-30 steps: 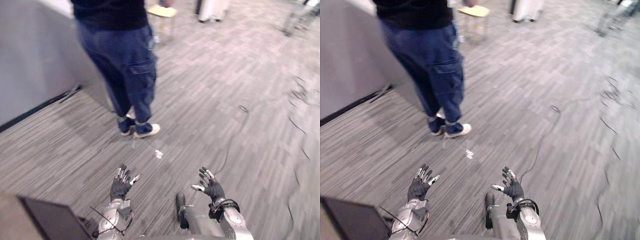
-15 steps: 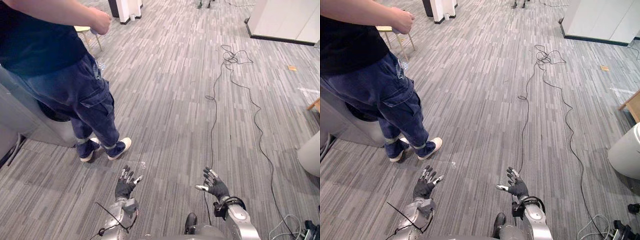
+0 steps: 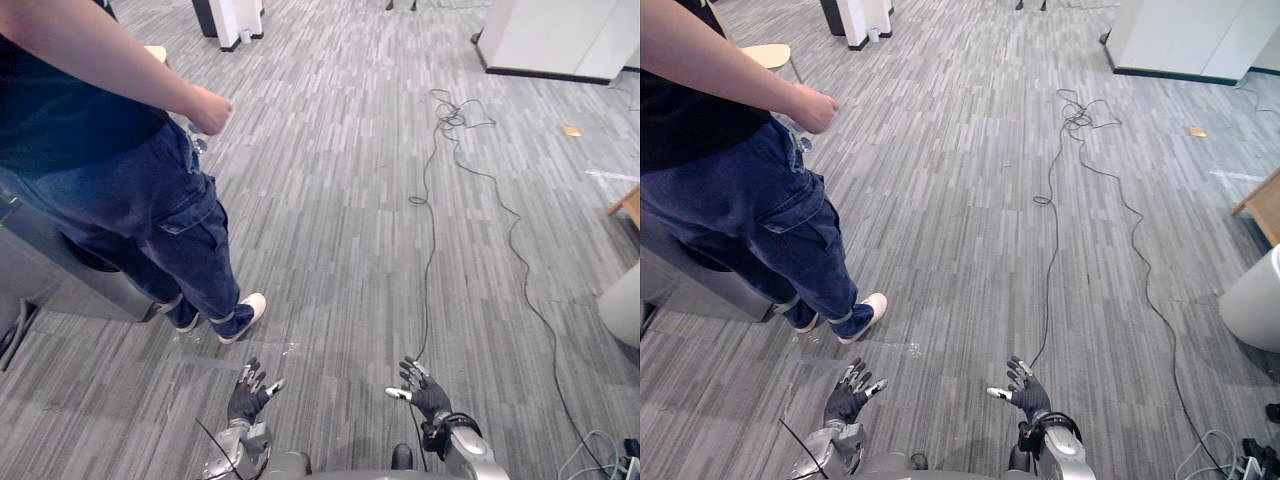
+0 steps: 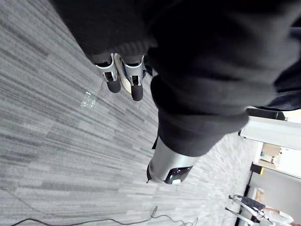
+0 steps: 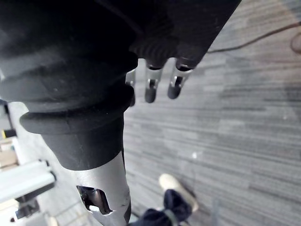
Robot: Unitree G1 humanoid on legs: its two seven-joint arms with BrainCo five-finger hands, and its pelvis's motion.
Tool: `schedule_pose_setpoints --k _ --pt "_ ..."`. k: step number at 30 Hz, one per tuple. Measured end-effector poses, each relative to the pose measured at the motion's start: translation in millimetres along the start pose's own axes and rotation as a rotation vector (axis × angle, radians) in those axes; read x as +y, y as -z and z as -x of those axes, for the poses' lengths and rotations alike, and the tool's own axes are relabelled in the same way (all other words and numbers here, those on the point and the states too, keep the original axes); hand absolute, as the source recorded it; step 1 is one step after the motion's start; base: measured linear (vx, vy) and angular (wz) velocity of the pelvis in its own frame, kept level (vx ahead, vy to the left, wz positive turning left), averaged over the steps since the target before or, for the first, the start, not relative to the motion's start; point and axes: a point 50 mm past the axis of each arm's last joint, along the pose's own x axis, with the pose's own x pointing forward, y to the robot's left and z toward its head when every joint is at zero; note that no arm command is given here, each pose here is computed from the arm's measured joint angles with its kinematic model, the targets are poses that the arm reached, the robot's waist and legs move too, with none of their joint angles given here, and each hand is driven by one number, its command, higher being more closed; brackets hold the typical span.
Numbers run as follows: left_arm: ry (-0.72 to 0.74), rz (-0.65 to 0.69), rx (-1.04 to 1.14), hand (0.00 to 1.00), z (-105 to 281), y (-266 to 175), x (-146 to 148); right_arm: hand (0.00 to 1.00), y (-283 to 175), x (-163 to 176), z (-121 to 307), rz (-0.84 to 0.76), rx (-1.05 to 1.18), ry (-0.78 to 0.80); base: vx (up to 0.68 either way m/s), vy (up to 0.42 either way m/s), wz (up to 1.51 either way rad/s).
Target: Organize washtable
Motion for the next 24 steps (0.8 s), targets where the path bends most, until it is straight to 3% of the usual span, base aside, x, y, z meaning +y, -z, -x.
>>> schedule_pose_setpoints --k 12,24 --pt "-0.151 -0.116 0.343 0.00 1.1 65.5 41.9 0.00 75.3 -37.8 19.6 -0.045 0.361 0.206 0.00 -0.010 0.02" --pt "-0.206 -0.136 0.393 0.00 0.2 70.5 53.7 0.00 100.2 -45.1 39.8 -0.160 0.443 0.309 -0.06 -0.034 0.01"
